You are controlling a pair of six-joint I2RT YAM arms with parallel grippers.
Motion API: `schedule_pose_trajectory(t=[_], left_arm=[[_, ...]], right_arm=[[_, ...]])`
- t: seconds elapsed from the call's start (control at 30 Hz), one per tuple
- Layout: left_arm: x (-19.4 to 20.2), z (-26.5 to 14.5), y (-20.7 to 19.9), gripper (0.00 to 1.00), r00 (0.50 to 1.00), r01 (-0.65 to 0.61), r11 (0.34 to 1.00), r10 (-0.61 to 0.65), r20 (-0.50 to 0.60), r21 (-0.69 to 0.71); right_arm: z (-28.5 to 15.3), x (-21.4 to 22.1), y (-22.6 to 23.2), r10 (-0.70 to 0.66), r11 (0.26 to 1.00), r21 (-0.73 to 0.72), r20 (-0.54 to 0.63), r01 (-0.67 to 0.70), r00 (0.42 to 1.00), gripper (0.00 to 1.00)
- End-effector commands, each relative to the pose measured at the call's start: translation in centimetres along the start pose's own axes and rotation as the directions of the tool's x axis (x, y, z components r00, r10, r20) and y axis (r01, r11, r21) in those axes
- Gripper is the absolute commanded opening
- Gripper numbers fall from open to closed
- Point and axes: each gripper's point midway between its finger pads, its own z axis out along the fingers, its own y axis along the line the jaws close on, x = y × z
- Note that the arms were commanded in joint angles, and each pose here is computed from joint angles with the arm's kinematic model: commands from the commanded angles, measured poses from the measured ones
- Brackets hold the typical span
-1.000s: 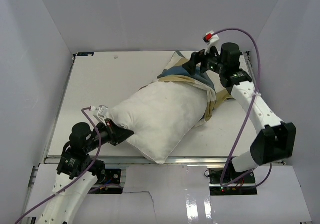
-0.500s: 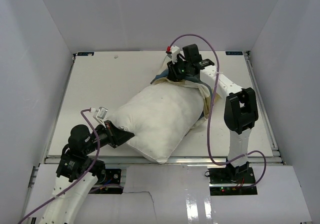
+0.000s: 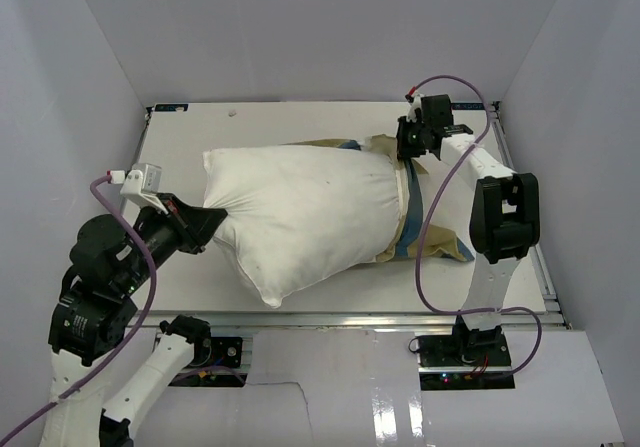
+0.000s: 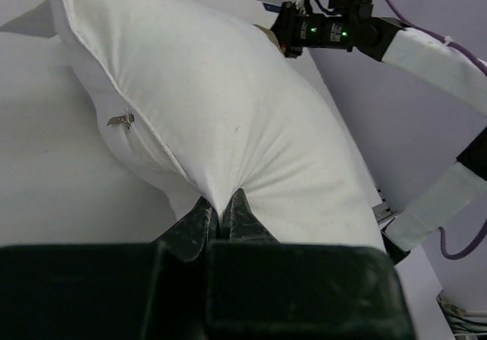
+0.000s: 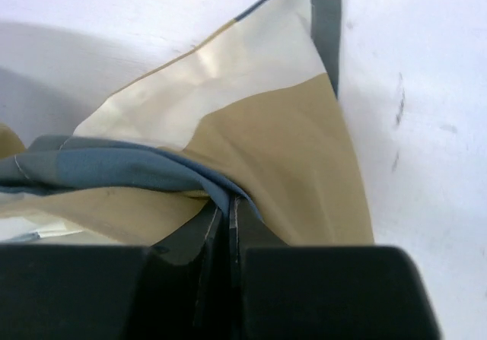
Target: Remove the pillowcase from the pillow
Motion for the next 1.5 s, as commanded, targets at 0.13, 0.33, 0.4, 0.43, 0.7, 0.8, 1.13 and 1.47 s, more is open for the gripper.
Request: schedule_pose_trajectory(t=[0.13, 0.33, 0.4, 0.43, 0.7, 0.8, 1.13, 1.47], left_arm=[[-7.4, -4.7, 1.4, 0.00, 0.950, -0.079, 0.976, 0.135, 0.282, -0.201], [-7.2, -5.8, 5.6, 0.00, 0.926, -0.078, 0.915, 0.213, 0.312, -0.395], [-4.8, -3.8, 7.0, 0.00, 0.949, -0.101, 0.908, 0.211, 0.235, -0.407], [-4.0, -2.7, 7.2, 0.00, 0.957, -0.103, 0.913, 0.200, 0.212, -0.395], [5.6, 5.8, 7.9, 0.00, 0.996, -0.059, 0.976, 0.044, -0.077, -0.211], [7.2, 7.0, 7.7, 0.00, 0.993, -0.021, 0.985, 0.001, -0.120, -0.173], [3.0, 11.0, 3.5, 0.00, 0.989, 0.052, 0.998, -0.058, -0.137, -0.047], [-2.6, 11.1, -0.1, 0.00, 0.992, 0.097, 0.995, -0.097, -0.076, 0.005]], right_arm=[[-3.4, -2.5, -16.3, 0.109, 0.815, 0.537, 0.221, -0.215, 0.969, 0.08], [-5.5, -3.9, -18.5, 0.129, 0.803, 0.534, 0.274, -0.263, 0.953, 0.08], [-3.4, -4.6, -13.0, 0.160, 0.943, 0.251, 0.230, -0.217, 0.960, 0.17], [-3.3, -5.4, -10.4, 0.177, 0.962, 0.165, 0.239, -0.219, 0.955, 0.31], [-12.3, -11.7, 7.1, -0.034, 0.994, -0.080, 0.381, 0.069, 0.924, 0.82], [-14.7, -9.0, 9.0, -0.028, 0.993, -0.092, 0.375, 0.068, 0.927, 0.84], [-22.1, 8.8, 10.5, -0.049, 0.974, -0.187, 0.365, 0.125, 0.930, 0.81], [-21.8, 17.1, 8.2, 0.043, 0.983, -0.184, 0.324, 0.018, 0.945, 0.72]])
